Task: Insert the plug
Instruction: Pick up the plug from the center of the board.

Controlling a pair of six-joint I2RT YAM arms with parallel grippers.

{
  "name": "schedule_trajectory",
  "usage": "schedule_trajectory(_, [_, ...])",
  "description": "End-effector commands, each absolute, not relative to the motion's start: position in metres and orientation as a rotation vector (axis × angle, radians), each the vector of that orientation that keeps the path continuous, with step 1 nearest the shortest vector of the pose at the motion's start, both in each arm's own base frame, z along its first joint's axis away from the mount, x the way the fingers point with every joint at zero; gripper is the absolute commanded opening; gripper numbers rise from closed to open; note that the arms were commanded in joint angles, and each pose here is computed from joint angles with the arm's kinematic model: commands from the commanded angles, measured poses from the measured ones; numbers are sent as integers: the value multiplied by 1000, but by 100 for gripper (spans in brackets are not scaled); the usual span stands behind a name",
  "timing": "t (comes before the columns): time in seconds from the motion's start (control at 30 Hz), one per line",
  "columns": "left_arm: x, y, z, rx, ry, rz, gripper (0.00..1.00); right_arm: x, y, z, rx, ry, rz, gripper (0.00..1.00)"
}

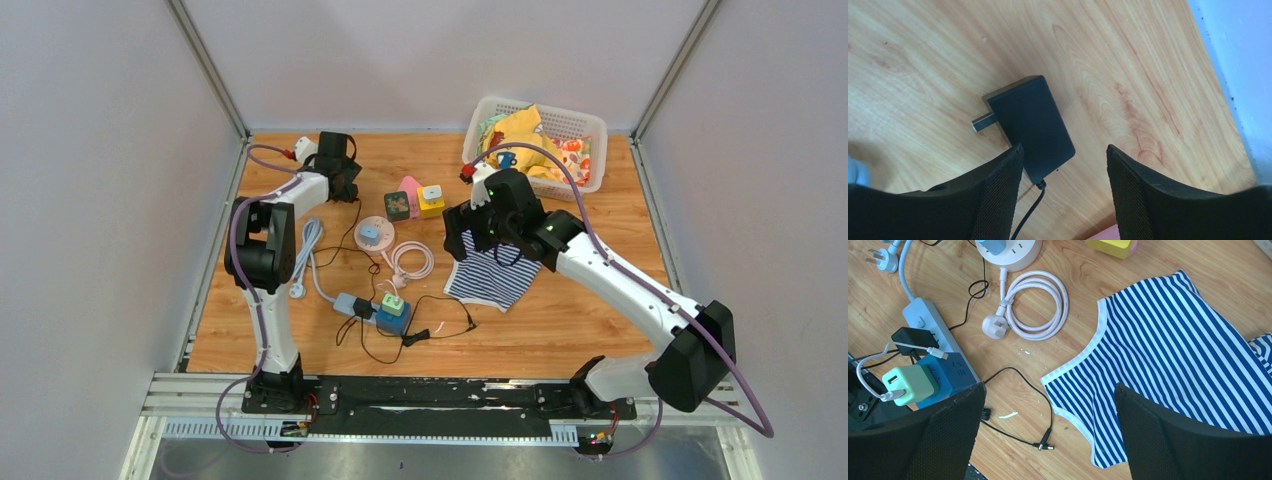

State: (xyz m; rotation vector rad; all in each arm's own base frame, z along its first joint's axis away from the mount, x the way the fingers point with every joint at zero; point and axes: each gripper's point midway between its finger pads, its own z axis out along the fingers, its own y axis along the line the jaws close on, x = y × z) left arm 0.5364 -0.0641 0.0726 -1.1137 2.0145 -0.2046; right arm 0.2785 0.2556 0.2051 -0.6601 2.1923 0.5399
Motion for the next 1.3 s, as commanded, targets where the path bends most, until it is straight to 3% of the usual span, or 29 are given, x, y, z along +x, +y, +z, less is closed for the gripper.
schedule_trajectory(0.0, [521,-55,79,-1182,2007,-93,65,280,264,215,-678,2166,558,98])
schedule_trajectory(0.87, [533,-62,26,-1226,2072,-57,62,280,266,215,-680,2168,569,97])
schedule_trajectory(1.07, [530,-51,36,-1162,2067,2,44,280,265,215,-679,2169,568,97])
schedule_trajectory(1.27, [528,-37,78,-1068,2013,-16,11,277,272,212,-670,2190,615,97])
